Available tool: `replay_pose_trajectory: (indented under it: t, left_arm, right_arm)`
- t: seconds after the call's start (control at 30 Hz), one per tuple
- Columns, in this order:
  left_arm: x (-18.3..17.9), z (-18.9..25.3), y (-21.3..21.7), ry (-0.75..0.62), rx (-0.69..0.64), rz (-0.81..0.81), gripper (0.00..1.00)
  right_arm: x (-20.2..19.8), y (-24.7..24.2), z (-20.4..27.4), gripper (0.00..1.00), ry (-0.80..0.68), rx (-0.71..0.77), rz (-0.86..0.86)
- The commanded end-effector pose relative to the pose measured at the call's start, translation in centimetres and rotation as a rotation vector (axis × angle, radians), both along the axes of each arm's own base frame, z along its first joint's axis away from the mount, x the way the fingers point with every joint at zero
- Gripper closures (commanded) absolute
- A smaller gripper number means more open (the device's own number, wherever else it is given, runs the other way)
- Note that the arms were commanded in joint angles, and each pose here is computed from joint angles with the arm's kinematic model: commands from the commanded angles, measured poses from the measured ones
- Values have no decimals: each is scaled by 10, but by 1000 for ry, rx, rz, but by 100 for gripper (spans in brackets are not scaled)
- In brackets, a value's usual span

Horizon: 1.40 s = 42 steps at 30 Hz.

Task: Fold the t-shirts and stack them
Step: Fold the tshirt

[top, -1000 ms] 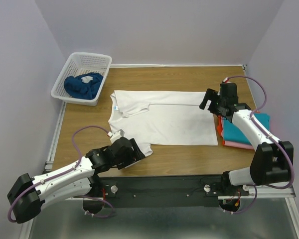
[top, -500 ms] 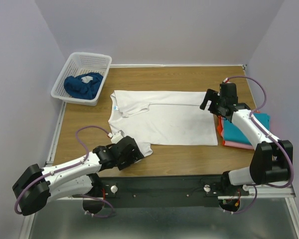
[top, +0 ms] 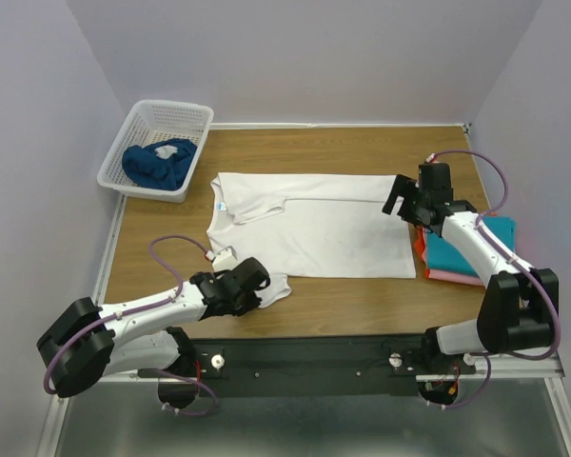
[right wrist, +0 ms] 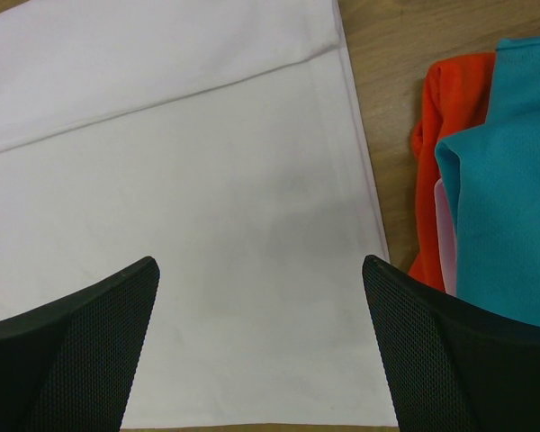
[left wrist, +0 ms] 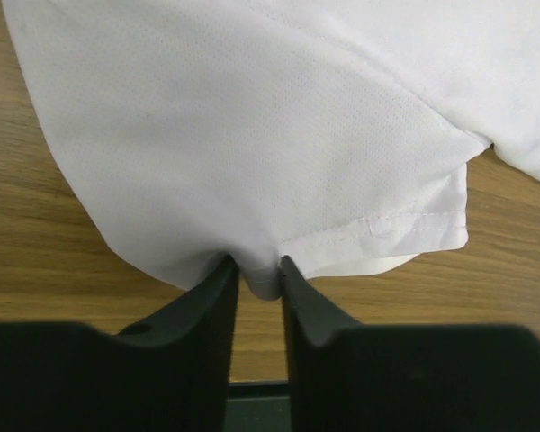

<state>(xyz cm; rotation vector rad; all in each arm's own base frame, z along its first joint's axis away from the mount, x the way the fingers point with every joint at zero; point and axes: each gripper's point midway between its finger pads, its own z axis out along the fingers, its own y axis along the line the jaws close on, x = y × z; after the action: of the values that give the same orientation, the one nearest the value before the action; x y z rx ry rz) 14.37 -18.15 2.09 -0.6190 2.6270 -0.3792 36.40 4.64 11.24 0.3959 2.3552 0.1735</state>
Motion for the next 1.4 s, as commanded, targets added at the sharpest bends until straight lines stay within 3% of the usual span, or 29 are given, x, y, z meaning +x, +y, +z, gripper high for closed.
replay_pose_trajectory:
  t: [0.0, 0.07, 0.27, 0.43, 0.7, 1.13, 1.37]
  left_arm:
    - [5, -2, 15, -34, 56, 43, 86]
    - [5, -1, 15, -39, 45, 51, 100]
    - [17, 12, 15, -123, 8, 81, 100]
    - [28, 25, 2, -201, -67, 60, 100]
    - [34, 34, 6, -246, -86, 90, 100]
    - [36, 39, 2, -293, -156, 87, 100]
    - [38, 38, 1, -301, -150, 83, 100]
  right_arm:
    - [-10, -6, -1, 0, -5, -13, -44]
    - [-19, -9, -4, 0, -2, -17, -63]
    - [-51, -16, -12, 0, 2, -3, -124]
    - [-88, 21, -27, 0, 54, 187, -5]
    - [-119, 27, -42, 0, 91, 280, -57]
    - [-147, 9, -80, 0, 188, 255, -226]
    - [-138, -11, -84, 4, 144, 176, -310]
